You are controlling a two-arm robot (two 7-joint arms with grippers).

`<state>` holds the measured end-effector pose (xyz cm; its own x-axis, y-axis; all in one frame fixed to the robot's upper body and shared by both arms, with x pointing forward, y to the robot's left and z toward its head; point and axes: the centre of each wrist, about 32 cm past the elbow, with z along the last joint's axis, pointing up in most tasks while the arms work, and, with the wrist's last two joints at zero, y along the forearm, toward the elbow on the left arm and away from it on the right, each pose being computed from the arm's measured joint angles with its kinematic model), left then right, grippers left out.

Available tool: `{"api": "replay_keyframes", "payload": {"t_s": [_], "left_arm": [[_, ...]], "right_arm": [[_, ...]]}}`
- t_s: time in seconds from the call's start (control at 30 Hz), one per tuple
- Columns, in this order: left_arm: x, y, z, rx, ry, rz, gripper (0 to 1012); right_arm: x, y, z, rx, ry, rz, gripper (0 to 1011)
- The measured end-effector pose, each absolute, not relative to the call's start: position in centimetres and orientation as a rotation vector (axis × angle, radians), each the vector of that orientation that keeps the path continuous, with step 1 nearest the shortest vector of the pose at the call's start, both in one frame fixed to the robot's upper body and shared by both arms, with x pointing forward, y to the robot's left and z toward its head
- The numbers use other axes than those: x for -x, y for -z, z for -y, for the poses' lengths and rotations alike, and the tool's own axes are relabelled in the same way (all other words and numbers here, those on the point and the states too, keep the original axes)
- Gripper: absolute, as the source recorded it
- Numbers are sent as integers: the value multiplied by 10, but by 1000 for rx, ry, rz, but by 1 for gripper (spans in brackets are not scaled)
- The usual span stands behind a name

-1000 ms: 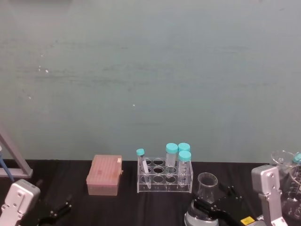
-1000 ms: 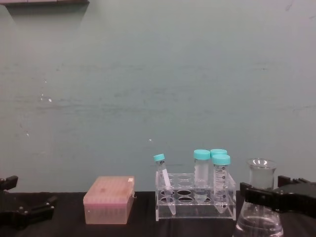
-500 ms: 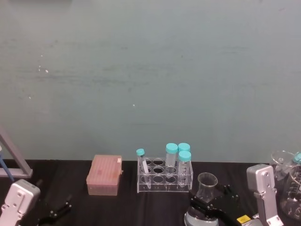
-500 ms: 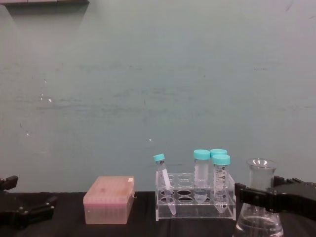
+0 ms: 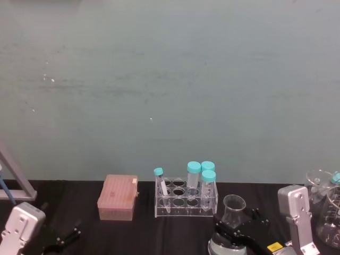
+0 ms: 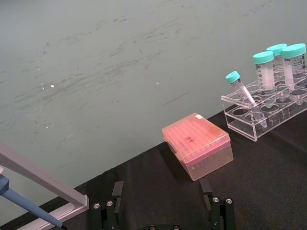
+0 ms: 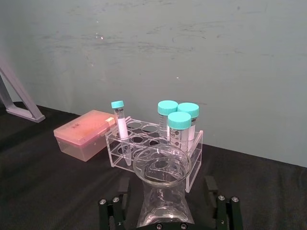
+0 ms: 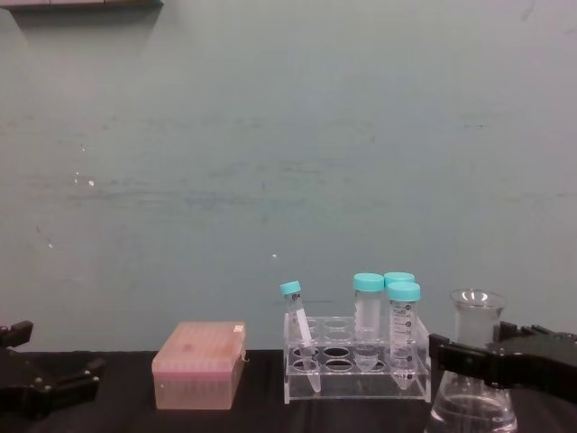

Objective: Pick up the beaker with the right gripper, shake it three times, and then put it down.

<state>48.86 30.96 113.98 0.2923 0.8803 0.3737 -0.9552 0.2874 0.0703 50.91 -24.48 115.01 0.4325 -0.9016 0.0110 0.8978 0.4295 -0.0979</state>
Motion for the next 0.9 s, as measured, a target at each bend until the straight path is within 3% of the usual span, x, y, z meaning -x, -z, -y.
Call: {"api": "replay_keyframes", "payload": {"t_s": [0.27, 0.3, 0.6, 0.9], "left_arm": [[-489, -1140, -310, -305, -1248, 285, 1000], [-489, -1140, -310, -304, -1248, 285, 1000], [-489, -1140, -310, -304, -1248, 285, 1000], [-489, -1140, -310, -305, -1248, 285, 1000]], "right_arm": [[-509, -1150, 245, 93, 1123, -47, 814], [-509, -1150, 245, 93, 1123, -47, 751], [-509, -1150, 245, 91, 1122, -46, 492], [-509, -1150, 245, 91, 1122, -46, 479]]}}
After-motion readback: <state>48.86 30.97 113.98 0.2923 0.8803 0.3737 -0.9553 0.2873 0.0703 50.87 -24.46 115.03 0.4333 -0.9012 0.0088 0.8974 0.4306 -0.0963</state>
